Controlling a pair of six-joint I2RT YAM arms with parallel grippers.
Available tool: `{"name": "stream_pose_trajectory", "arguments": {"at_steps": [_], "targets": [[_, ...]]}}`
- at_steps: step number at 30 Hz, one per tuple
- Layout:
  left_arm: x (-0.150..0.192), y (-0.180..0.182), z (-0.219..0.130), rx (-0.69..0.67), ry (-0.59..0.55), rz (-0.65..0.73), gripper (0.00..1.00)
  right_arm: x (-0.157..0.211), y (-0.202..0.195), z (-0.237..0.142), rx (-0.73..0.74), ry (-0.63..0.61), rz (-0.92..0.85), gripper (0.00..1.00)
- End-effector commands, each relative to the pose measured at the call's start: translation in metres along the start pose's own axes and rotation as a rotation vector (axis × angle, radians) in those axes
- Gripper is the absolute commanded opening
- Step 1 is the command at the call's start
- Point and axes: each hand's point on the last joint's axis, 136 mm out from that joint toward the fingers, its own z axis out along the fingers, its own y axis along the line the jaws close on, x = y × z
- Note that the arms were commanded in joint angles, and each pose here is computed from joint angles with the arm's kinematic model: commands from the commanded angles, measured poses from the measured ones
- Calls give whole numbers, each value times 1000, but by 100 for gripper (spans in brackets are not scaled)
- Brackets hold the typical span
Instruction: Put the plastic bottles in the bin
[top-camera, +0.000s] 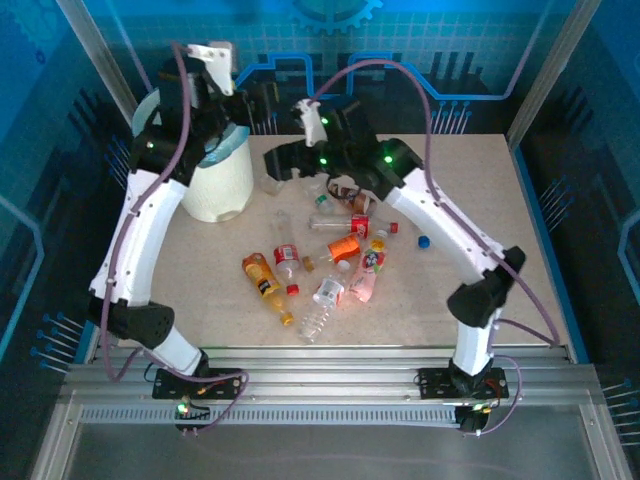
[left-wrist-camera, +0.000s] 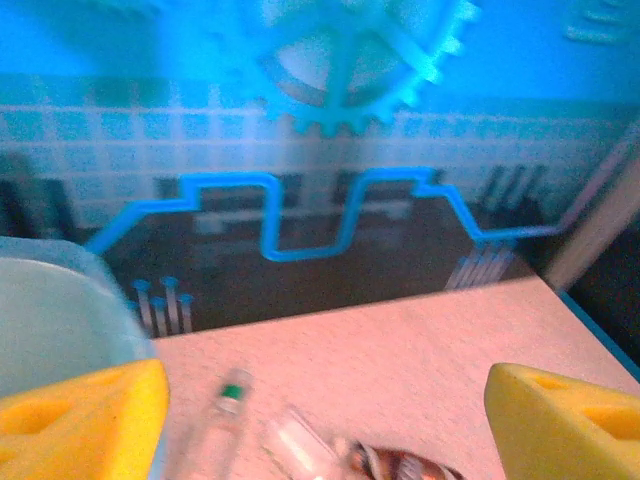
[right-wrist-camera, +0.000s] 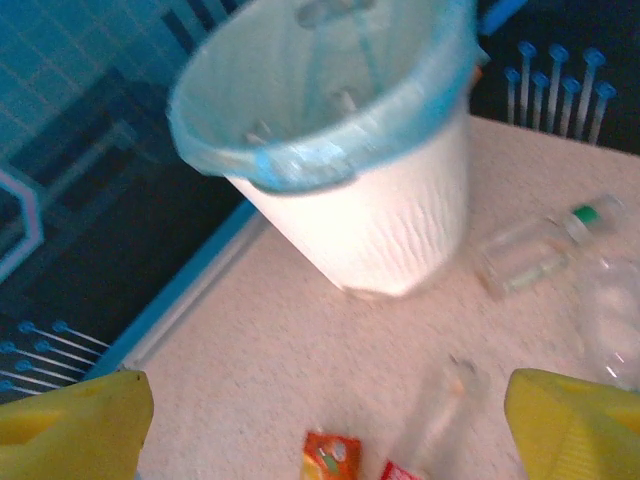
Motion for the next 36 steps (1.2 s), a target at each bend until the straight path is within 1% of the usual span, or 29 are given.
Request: {"name": "stream_pose_trajectory", "arguments": {"at_steps": [1, 4, 6, 10, 15, 17, 19, 22, 25, 31, 36], "targets": [[26, -29, 3, 54, 38, 71, 83, 15, -38, -21, 68, -26, 73, 91], [53, -65, 0, 129, 85, 102, 83, 46, -69, -38, 114, -16, 138, 88], [70, -86, -3, 176, 118, 119, 83, 68, -85, -49, 155, 6, 160, 88], [117, -131, -10, 282, 225, 185, 84, 111, -121, -72, 263, 47, 190, 88], [177, -177, -18, 401, 360, 235, 85, 164, -147, -86, 322, 127, 243, 88], [197, -195, -20, 455, 398, 236, 85, 184, -158, -91, 363, 172, 249, 88], [213, -213, -19, 508, 429, 205, 85, 201, -173, -98, 416, 210, 265, 88], [234, -234, -11, 569, 481, 129, 85, 212, -200, -109, 493, 230, 295, 88], [251, -249, 1, 588, 537, 64, 85, 216, -228, -119, 554, 239, 336, 88], [273, -262, 34, 558, 597, 29, 85, 213, -285, -129, 642, 215, 426, 88], [286, -276, 66, 546, 613, 5, 85, 204, -324, -118, 662, 198, 475, 89]]}}
